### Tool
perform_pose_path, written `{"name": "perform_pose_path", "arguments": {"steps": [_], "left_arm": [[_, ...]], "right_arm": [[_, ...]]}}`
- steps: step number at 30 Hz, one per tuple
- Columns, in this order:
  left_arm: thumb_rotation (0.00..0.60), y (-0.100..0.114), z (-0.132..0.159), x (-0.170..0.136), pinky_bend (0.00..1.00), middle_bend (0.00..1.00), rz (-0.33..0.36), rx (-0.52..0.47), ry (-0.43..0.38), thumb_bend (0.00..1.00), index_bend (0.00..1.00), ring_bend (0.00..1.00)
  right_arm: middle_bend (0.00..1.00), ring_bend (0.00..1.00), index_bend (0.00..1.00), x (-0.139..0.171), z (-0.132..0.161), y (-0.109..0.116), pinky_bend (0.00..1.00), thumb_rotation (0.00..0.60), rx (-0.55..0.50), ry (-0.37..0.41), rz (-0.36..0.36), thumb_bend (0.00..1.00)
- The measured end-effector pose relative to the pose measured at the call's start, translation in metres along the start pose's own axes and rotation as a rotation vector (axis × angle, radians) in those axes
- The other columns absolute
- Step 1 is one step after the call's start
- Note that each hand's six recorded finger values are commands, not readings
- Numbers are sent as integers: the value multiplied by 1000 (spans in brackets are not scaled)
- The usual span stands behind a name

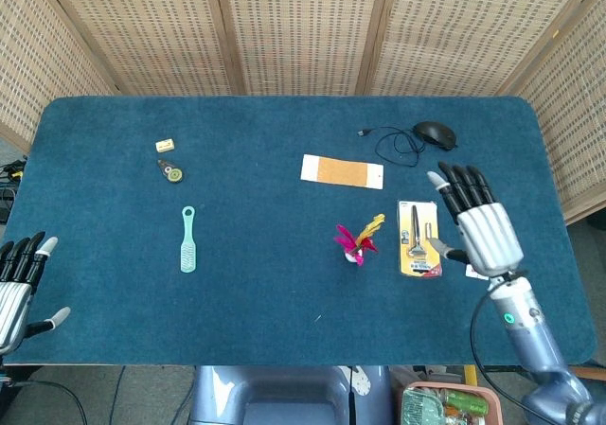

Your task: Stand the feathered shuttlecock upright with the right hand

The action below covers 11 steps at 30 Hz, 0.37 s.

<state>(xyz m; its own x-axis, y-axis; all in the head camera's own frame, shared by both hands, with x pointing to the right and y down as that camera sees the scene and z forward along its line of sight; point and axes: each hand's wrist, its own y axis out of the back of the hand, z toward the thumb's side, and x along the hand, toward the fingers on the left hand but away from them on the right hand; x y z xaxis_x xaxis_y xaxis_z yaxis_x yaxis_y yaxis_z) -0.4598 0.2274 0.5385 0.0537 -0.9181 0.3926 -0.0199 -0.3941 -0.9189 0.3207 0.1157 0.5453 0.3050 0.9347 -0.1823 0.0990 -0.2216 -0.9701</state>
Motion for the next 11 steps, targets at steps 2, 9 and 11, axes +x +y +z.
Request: {"name": "perform_pose_path", "arguments": {"steps": [2,9,11], "left_arm": [[600,1,-1,1,0,0,11,-7,-11,0,0,0],[600,6,-3,2,0,0,44,-30,-42,0,0,0],[600,8,-3,1,0,0,49,-32,-48,0,0,0]], "right_arm": [[0,0,0,17,-7,2,0,600,47,-17,-8,0],[0,0,0,63,-32,-11,0,600,210,-94,7,0],[0,0,0,69,-35,-15,0,600,218,-109,13,0]]}}
